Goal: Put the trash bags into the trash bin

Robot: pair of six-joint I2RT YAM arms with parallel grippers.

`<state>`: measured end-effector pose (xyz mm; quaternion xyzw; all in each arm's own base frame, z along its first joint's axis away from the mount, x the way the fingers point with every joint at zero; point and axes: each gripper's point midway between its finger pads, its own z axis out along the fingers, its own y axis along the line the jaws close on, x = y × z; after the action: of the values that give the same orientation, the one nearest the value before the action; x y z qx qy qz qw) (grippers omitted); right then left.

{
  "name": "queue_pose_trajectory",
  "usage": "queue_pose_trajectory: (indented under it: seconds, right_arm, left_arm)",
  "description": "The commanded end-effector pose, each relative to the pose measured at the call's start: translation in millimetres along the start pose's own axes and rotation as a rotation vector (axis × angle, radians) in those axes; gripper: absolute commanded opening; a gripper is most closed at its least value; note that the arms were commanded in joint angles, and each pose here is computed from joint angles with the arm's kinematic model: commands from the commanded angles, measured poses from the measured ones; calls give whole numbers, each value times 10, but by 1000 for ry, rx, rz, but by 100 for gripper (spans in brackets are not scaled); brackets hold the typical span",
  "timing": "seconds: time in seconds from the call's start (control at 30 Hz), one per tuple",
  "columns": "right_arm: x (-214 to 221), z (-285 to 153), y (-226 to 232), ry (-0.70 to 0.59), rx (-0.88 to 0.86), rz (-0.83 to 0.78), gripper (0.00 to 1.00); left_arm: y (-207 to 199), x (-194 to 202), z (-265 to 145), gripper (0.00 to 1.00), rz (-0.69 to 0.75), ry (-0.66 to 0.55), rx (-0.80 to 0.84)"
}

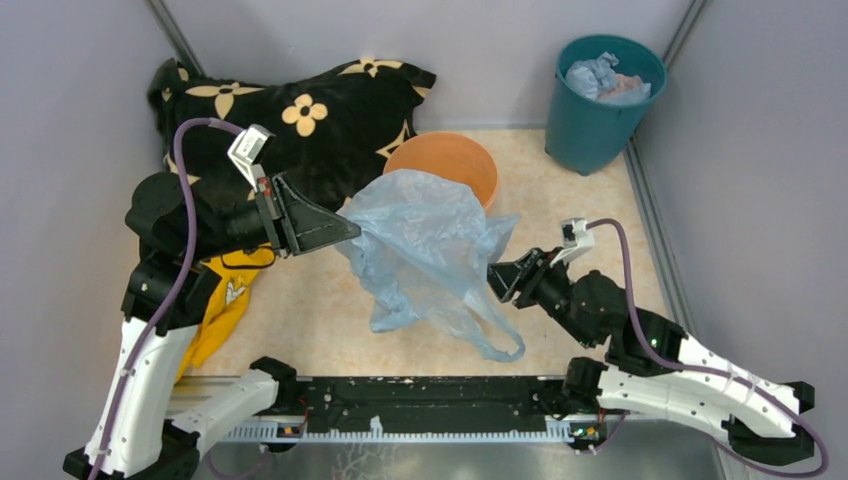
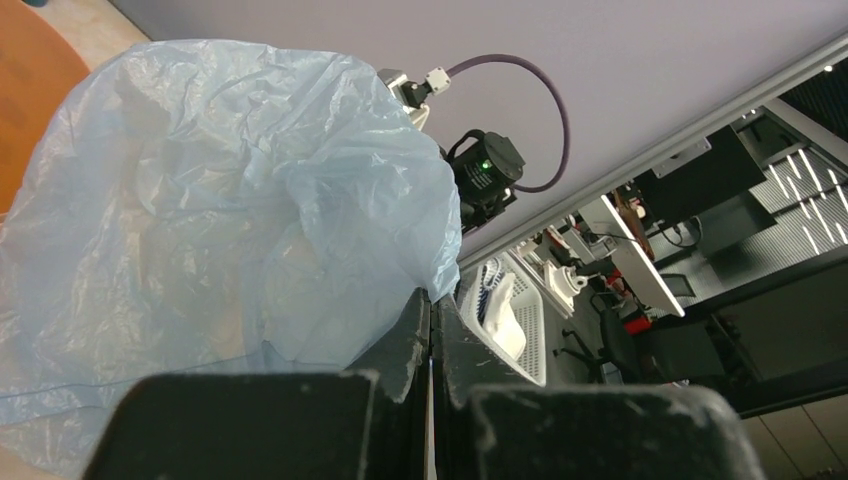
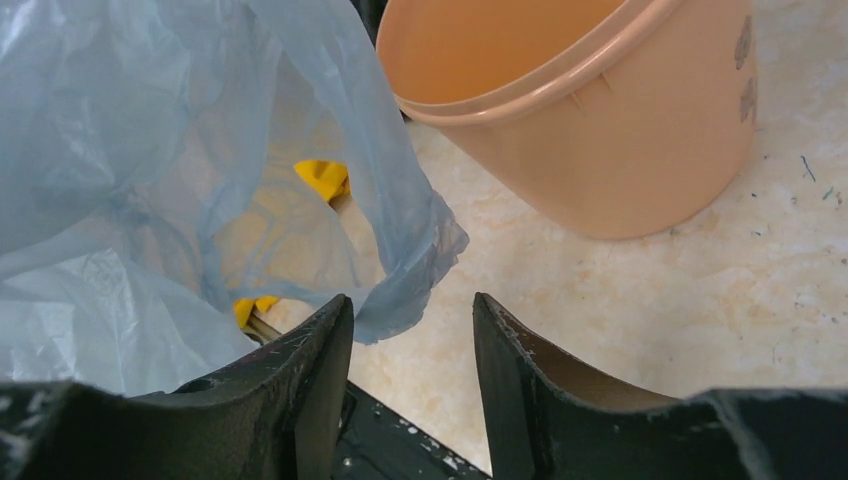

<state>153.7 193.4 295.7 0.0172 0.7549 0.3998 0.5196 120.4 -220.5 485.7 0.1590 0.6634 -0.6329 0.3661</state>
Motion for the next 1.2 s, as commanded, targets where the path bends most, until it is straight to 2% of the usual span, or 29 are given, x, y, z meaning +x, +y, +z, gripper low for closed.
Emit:
queue_pose_trajectory:
  seconds: [0.0, 0.17, 0.37, 0.4, 0.43, 0.53, 0.6, 0.97, 1.17]
  right_arm:
    - [-250, -3, 266, -74, -86, 22, 49]
    - [-288, 11, 384, -106, -153, 34, 52]
    - [-248, 127, 390, -89, -116, 4, 50]
    - [-221, 149, 386, -77, -108, -2, 47]
    - [-195, 172, 380, -66, -98, -4, 39]
    - [-128, 185, 301, -41, -56, 7, 9]
    - [-117, 138, 247, -37, -44, 25, 0]
    - [-373, -586, -259, -100, 7, 131, 0]
    - [-501, -873, -360, -121, -13, 164, 0]
  left_arm:
    - [-161, -10, -30, 0, 22, 1, 65]
    - [-167, 6, -34, 0, 17, 6, 71]
    - [-207, 19, -41, 0, 11, 10, 97]
    - [-217, 15, -41, 0, 11, 9, 101]
    - [-232, 6, -42, 0, 12, 5, 106]
    - [-224, -62, -30, 0, 23, -21, 85]
    - [-143, -143, -12, 0, 43, -50, 24]
    - [404, -546, 75, 0, 173, -116, -278]
    - [588, -644, 136, 0, 180, -113, -323]
